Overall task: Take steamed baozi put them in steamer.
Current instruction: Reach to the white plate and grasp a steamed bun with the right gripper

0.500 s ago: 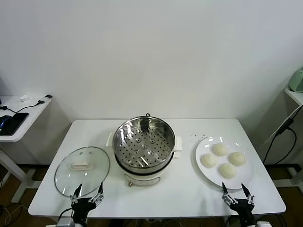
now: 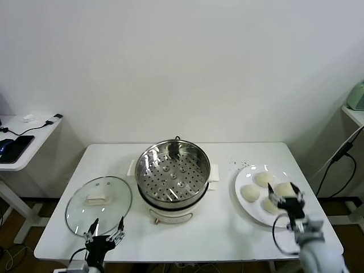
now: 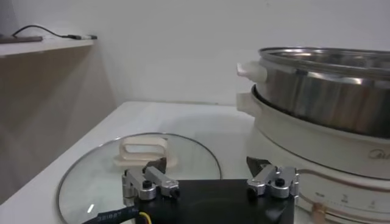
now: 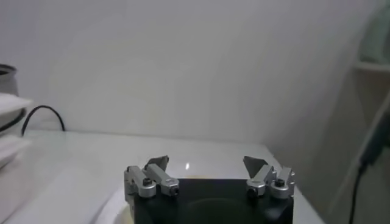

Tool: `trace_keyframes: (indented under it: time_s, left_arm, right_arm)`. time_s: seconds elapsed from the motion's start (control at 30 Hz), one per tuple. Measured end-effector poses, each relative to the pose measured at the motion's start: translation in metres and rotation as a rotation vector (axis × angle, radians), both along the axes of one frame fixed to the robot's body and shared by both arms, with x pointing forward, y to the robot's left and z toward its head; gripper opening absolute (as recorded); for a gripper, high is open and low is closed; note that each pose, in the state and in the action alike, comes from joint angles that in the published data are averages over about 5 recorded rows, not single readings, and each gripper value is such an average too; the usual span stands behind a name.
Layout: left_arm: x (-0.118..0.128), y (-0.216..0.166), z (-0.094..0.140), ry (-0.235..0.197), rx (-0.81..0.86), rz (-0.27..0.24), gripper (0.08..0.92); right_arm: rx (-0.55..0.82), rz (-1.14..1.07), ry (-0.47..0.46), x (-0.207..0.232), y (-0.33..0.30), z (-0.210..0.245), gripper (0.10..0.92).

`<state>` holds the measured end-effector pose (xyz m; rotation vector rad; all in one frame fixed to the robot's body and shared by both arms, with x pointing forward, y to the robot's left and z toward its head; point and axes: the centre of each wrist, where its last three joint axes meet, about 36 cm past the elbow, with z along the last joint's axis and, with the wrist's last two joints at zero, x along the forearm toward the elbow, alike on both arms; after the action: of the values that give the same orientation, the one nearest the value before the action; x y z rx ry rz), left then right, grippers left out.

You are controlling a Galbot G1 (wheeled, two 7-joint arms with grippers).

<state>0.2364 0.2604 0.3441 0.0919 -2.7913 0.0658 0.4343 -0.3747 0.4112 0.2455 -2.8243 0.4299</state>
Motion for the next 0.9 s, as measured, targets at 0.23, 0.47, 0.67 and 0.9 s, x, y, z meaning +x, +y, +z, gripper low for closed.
trace_keyframes:
  time_s: [0.23,0.47,0.67,0.9]
  left_arm:
    - [0.000,-0.002,-0.002,-0.004,-0.004,-0.006,0.823]
    - [-0.006,-0.001,-0.006,0.003,0.001,-0.006,0.823]
    - [-0.010,-0.003,-0.012,0.012,0.006,-0.011,0.823]
    - [-0.009,-0.003,-0.015,0.016,0.009,-0.009,0.823]
  right_arm:
    - [-0.291,0.401,0.093,0.084,-0.023,0.053,0.823]
    - [-0.542,0.814,0.274,0.149,-0.052,0.104,0.823]
    - [-0.714,1.017,0.478,0.194,-0.058,0.145,0.823]
    - [-0.828,1.067,0.697,0.226,-0.061,0.150,0.823]
